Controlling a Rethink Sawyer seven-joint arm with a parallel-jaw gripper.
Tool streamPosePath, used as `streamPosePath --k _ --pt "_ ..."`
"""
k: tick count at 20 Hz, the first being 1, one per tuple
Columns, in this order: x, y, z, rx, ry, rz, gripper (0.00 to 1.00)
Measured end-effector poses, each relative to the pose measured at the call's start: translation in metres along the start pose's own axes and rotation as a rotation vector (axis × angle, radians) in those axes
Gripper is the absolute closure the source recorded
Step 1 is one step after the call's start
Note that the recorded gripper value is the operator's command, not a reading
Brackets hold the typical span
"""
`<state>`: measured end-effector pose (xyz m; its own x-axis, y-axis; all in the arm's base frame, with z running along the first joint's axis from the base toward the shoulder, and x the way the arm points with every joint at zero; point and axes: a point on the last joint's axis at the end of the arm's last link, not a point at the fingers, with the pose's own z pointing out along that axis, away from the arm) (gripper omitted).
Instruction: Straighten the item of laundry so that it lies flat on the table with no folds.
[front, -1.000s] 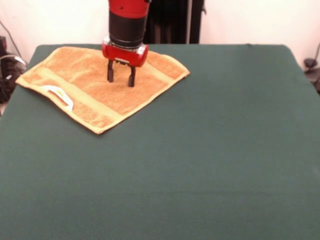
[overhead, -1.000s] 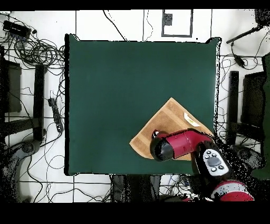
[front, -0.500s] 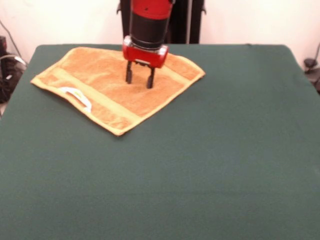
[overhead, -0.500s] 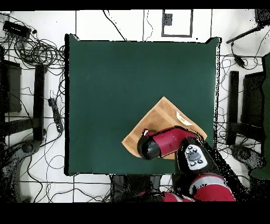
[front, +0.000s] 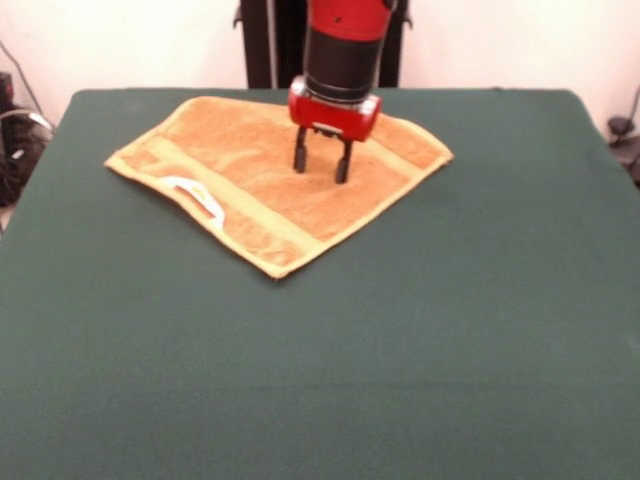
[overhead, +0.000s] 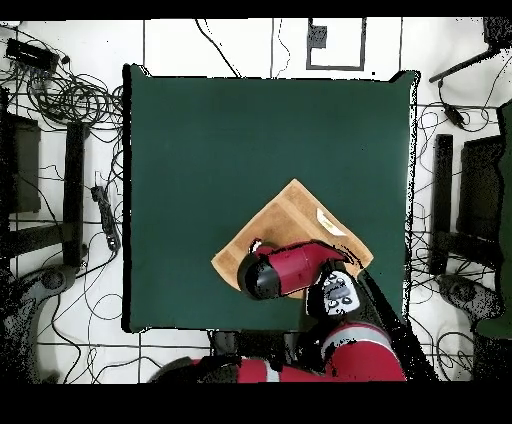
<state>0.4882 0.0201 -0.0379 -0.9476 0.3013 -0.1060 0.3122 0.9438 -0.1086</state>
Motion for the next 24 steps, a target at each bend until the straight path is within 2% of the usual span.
streamPosePath --k 3,10,17,24 --pt "0.001 0.009 0.000 -0.031 -0.014 0.034 0.00" --pt "-0.002 0.005 0.002 -0.059 -0.022 0.073 0.00" --pt "-0.014 -0.014 0.005 -0.141 -0.005 0.118 0.00" --pt "-0.037 -0.039 0.006 -0.224 0.054 0.152 0.00"
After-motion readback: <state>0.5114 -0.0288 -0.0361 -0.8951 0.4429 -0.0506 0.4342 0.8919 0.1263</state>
